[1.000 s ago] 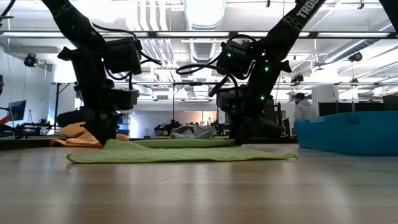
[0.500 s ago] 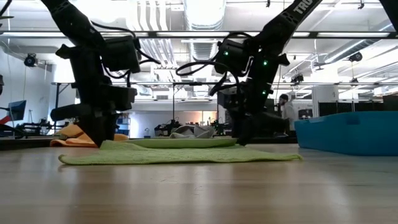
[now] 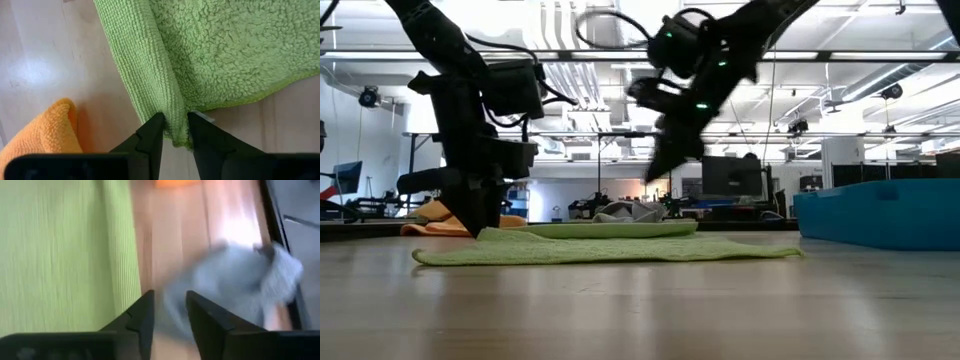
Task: Roll microfiber towels into tight, uniform cylinder then place into a basket
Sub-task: Roll the green towel
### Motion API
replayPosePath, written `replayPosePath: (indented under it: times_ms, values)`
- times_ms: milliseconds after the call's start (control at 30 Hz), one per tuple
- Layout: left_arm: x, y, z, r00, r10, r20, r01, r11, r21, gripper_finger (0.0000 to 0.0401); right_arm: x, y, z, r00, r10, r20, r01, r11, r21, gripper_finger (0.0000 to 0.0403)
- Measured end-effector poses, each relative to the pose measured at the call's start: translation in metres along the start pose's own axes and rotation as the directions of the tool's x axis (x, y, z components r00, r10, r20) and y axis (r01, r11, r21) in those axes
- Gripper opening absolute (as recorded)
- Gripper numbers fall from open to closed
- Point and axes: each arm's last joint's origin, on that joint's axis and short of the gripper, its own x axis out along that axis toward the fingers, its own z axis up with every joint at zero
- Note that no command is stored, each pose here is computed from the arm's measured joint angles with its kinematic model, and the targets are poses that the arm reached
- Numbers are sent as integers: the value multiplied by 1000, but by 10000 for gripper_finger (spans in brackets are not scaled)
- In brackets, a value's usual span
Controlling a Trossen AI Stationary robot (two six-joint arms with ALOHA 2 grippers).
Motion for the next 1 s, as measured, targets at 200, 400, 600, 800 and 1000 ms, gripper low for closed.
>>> replayPosePath:
  times_ms: [200, 400, 600, 800, 1000]
  values:
    - [0, 0, 0, 1000, 0, 0, 0, 1000, -1, 80, 46, 9, 16, 998, 20, 52, -30, 981, 192, 16]
    - [-1, 0, -1, 1000, -5, -12, 5, 1000, 0, 80, 78, 32, 21, 995, 103, -16, -99, 979, 176, 9]
    - [-16, -1, -8, 988, -53, -145, 56, 998, 22, 80, 84, 36, 16, 990, 122, -73, -112, 986, 124, 9]
    - [-64, 3, -15, 994, -38, -102, 44, 997, 58, 80, 88, 38, 11, 986, 131, -106, -125, 990, 62, 9]
    - [-92, 5, -21, 995, 31, 91, -29, 999, -22, 86, 88, 39, 10, 984, 140, -113, -134, 989, 55, 9]
